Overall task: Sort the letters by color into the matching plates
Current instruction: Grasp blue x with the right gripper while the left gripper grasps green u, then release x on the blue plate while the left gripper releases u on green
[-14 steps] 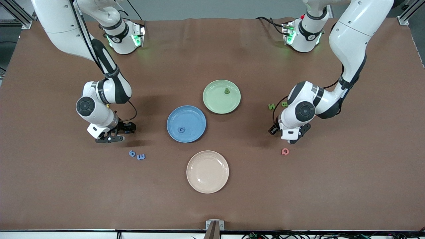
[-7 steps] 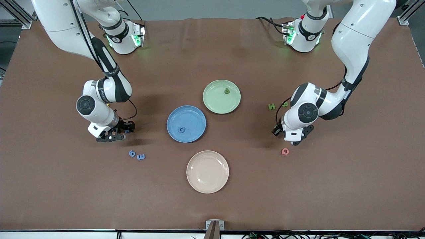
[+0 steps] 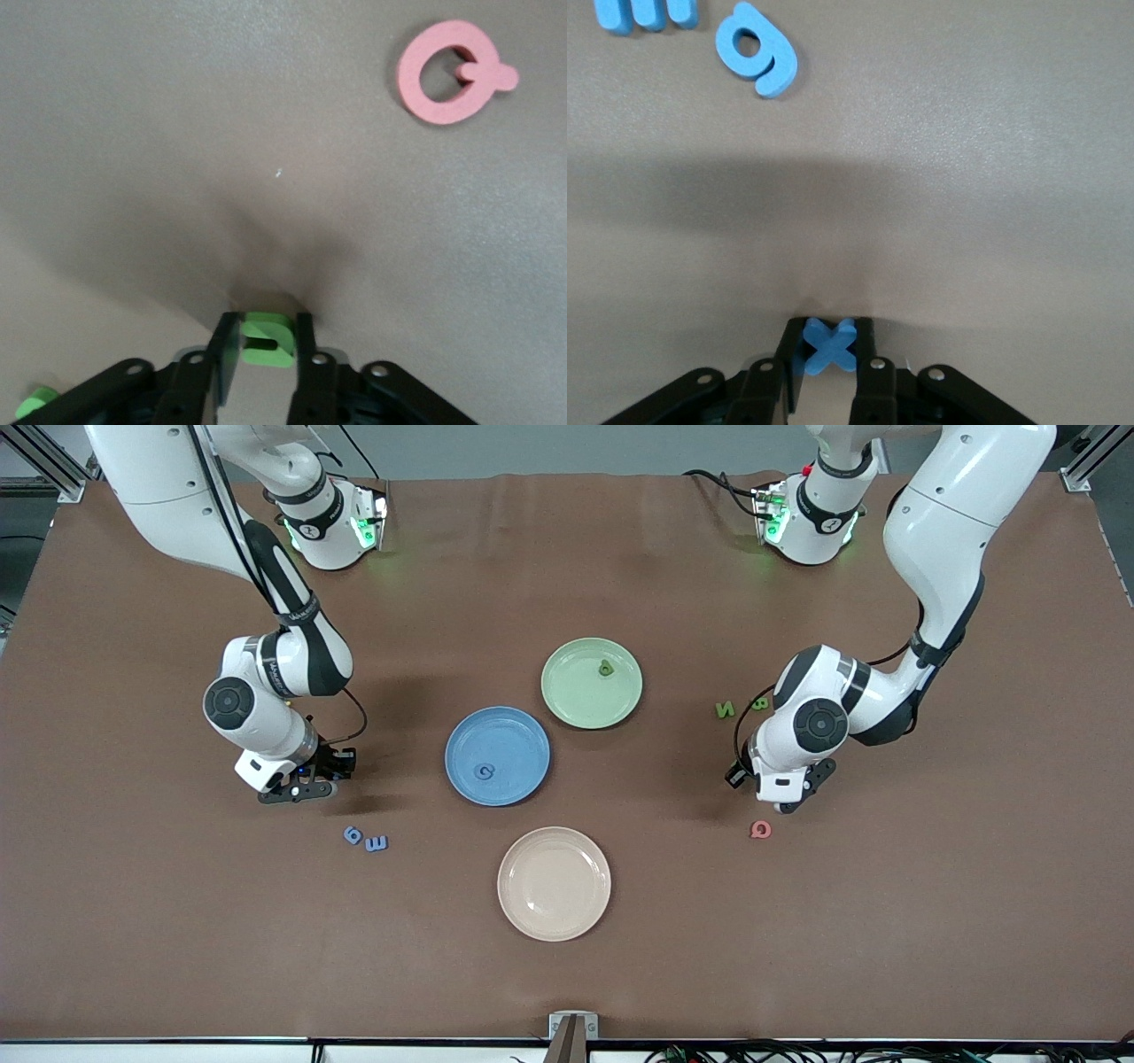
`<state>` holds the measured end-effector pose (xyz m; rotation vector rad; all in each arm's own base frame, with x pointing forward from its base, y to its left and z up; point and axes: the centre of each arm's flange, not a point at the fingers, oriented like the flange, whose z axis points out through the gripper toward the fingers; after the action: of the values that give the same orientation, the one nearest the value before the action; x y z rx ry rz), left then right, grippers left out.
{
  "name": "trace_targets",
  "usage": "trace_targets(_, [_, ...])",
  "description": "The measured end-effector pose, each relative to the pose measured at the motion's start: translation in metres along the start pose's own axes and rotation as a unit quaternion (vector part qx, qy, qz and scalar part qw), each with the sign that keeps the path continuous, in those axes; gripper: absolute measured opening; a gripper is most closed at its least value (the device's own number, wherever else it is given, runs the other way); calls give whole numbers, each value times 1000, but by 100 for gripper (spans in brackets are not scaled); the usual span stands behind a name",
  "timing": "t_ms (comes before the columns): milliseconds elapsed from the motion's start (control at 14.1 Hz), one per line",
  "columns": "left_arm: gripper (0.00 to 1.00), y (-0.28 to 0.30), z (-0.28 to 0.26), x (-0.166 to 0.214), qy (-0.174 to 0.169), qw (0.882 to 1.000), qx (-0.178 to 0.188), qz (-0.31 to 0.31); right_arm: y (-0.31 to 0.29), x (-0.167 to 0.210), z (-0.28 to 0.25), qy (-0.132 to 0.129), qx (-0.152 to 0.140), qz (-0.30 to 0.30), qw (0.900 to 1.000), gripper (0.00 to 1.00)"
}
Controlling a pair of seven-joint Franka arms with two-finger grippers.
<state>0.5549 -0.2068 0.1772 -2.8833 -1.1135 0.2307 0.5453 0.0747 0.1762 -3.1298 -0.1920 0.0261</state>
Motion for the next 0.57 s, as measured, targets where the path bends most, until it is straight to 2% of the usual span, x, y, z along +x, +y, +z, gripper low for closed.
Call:
trace_targets(212, [27, 1, 0, -1, 0, 1000, 0, 1, 1, 0, -1, -3, 0, 9, 1000, 27])
trace_targets(354, [27, 1, 0, -1, 0, 1000, 0, 1, -5, 2, -10, -21, 3, 36, 999, 27])
trace_targets(566, [27, 4, -7, -1, 5, 1000, -4, 5, -54, 20, -55, -37, 8, 91, 995, 27])
